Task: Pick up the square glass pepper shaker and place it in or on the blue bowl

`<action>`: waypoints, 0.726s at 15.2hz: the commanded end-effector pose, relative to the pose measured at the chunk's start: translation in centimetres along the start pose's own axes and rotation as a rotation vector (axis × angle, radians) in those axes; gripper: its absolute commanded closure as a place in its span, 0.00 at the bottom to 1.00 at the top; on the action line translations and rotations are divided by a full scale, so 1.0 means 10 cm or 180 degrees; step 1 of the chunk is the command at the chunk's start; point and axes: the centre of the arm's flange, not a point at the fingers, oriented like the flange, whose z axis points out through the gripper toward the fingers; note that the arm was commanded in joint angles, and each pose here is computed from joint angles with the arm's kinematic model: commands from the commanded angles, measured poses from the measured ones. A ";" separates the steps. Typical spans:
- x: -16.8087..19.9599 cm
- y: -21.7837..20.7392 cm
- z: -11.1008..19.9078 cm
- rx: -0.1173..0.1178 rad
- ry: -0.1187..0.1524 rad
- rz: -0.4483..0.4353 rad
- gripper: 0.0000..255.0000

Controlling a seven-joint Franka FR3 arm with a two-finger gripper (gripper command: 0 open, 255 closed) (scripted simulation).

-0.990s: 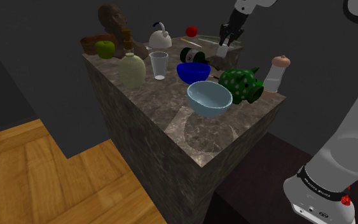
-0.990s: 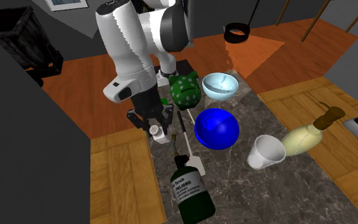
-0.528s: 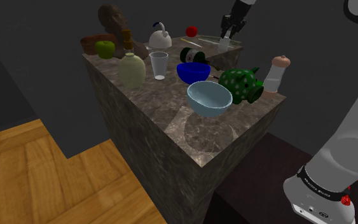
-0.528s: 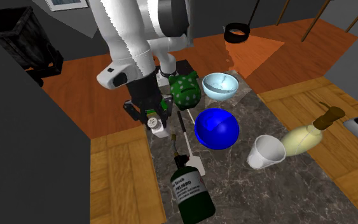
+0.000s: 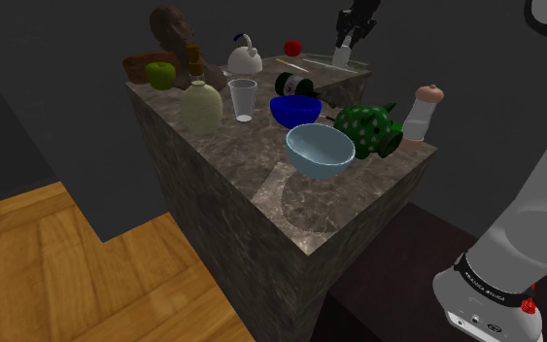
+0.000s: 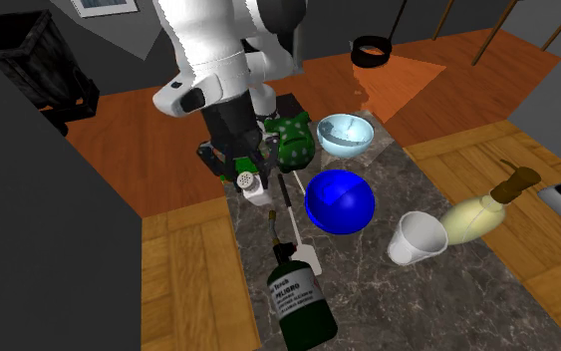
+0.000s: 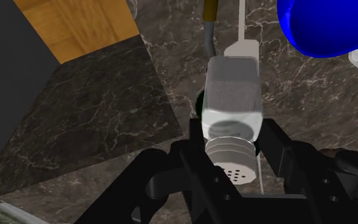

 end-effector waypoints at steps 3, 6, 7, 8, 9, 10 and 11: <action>-0.13 -0.48 -0.02 -0.0001 -0.0001 0.0001 1.00; -0.24 -0.86 -0.03 -0.0001 -0.0001 0.0001 1.00; -0.28 -0.99 -0.03 -0.0001 -0.0001 0.0001 1.00; -0.31 -1.12 -0.03 -0.0001 -0.0001 0.0001 1.00; -0.35 -1.24 -0.04 -0.0001 -0.0001 0.0001 1.00; -0.38 -1.37 -0.04 -0.0001 -0.0001 0.0001 1.00; -0.42 -1.50 -0.04 -0.0001 -0.0001 0.0001 1.00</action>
